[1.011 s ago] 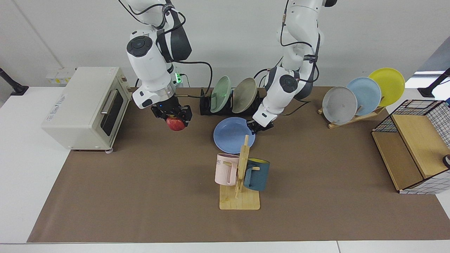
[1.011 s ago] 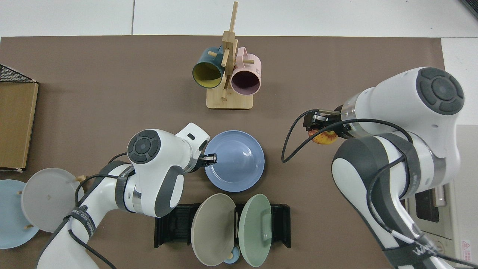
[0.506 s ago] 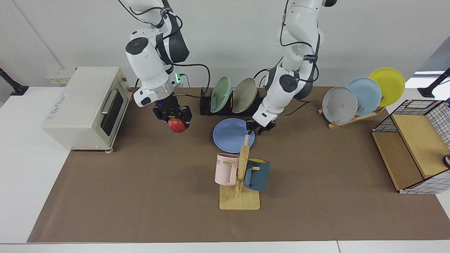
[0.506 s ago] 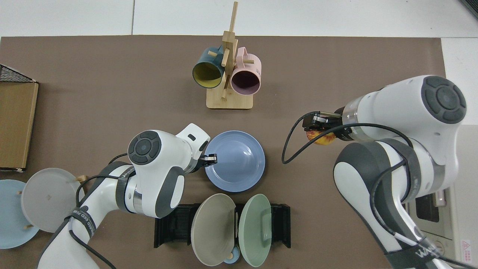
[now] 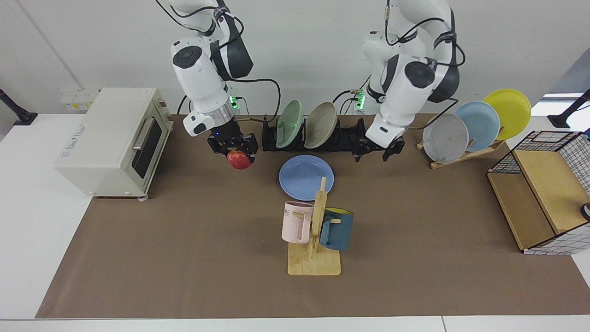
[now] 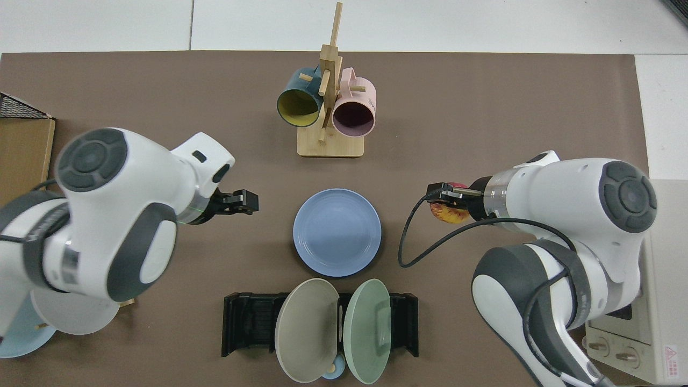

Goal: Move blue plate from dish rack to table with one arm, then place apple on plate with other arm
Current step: 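Carry the apple over the blue plate with the right gripper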

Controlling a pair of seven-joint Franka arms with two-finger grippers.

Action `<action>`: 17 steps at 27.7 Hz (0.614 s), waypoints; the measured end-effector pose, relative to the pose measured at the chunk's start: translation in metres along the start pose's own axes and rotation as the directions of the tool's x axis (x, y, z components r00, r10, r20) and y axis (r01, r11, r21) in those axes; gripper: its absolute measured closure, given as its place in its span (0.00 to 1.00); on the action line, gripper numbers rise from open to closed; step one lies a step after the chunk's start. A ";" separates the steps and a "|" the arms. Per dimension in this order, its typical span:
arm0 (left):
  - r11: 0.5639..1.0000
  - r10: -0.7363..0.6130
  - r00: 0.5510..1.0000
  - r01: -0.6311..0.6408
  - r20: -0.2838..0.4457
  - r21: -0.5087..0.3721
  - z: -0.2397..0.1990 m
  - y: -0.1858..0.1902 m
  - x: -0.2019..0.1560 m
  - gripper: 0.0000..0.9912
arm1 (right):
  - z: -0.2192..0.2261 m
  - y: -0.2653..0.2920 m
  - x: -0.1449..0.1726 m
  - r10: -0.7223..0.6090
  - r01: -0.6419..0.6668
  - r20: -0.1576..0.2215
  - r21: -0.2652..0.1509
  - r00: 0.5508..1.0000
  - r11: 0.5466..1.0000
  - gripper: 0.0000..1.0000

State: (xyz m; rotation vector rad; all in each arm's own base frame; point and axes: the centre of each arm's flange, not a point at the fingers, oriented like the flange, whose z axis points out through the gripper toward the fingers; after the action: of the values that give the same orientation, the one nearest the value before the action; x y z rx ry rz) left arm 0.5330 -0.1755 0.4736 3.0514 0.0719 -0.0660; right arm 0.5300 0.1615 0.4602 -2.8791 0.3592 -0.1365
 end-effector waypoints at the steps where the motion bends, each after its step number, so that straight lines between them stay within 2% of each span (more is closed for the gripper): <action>1: 1.000 -0.005 1.000 0.005 0.001 0.007 -0.019 -0.010 0.000 0.00 | 0.000 0.000 -0.001 0.000 0.000 0.001 0.000 1.000 1.000 0.25; 8: 0.999 -0.030 1.000 0.030 -0.009 0.030 -0.120 -0.081 -0.003 0.00 | 0.004 -0.015 -0.012 0.011 -0.012 0.009 0.005 1.000 1.000 0.25; 13: 0.995 -0.049 0.998 0.051 -0.031 0.090 -0.155 -0.122 -0.003 0.00 | 0.010 -0.055 -0.036 -0.008 0.008 -0.003 0.024 1.000 1.000 0.25; 17: 0.993 -0.047 0.998 0.051 -0.039 0.106 -0.177 -0.140 -0.005 0.00 | 0.018 -0.092 -0.055 -0.022 0.022 -0.011 0.003 1.000 1.000 0.25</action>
State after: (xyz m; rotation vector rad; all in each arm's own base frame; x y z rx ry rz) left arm 0.5283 -0.0210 0.6382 3.1586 0.1502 -0.0182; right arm 0.5000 0.2662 0.4623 -2.8811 0.3289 -0.1570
